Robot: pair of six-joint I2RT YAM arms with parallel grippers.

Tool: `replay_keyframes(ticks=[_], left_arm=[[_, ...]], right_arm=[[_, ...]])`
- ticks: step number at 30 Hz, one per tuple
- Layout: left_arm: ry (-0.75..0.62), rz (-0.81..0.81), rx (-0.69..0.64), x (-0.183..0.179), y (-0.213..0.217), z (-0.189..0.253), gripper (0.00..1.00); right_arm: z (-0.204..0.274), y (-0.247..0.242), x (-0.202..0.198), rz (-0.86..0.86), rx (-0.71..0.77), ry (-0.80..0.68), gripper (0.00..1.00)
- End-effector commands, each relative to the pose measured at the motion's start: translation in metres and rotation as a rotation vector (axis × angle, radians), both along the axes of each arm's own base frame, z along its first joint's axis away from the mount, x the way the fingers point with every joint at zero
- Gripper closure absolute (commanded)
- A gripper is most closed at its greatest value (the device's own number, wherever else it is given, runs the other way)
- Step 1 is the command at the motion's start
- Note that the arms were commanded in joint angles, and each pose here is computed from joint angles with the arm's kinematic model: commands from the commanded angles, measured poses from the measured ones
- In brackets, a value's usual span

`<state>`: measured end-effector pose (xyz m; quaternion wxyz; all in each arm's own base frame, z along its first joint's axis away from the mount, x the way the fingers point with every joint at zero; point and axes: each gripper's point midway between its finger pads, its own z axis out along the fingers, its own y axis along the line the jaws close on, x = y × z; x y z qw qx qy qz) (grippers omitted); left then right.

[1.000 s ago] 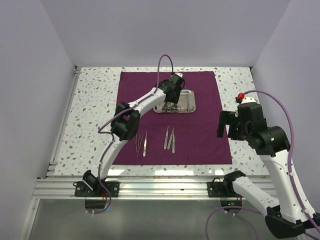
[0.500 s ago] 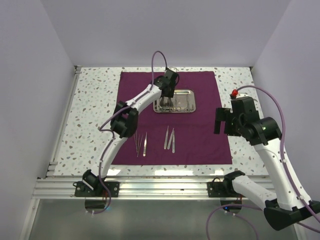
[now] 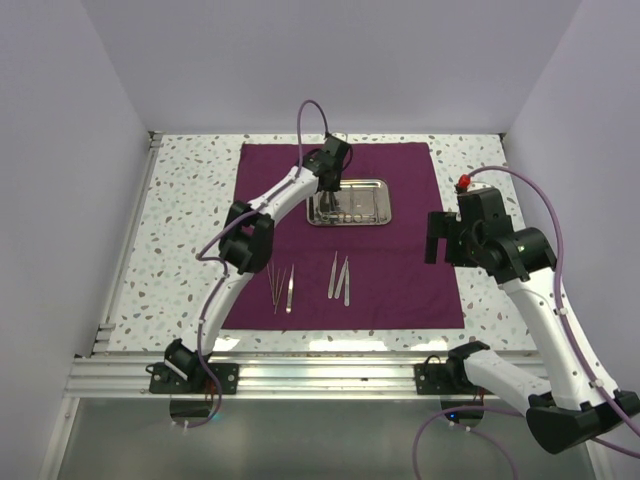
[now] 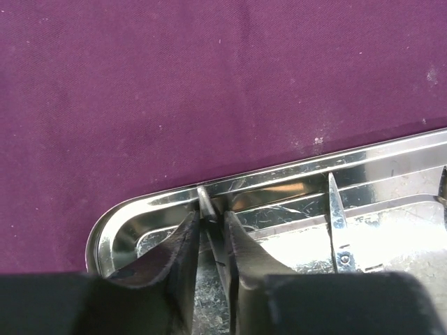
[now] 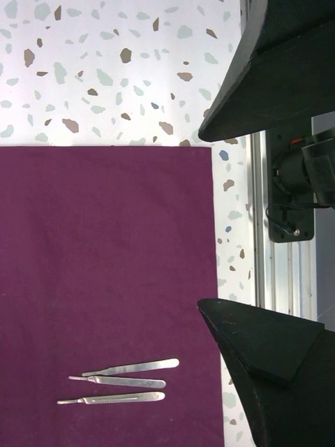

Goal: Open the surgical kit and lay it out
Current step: Pick up the medical item from the container.

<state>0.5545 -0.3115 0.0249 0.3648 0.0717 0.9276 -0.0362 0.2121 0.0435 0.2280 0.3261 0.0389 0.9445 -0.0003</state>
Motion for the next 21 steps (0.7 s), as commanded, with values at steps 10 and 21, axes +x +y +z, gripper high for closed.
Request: replay_keyframes(ticks=[10,21], left_arm=[[0.257,-0.072,0.100,-0.057,0.013,-0.078,1.00],[0.042,-0.080,-0.190,-0.018,-0.018,0.045,1.00]], right_arm=[[0.013,-0.001,0.005,0.005,0.005,-0.059,0.02],[0.029,-0.002,-0.002,-0.004,0.042,-0.134,0.02]])
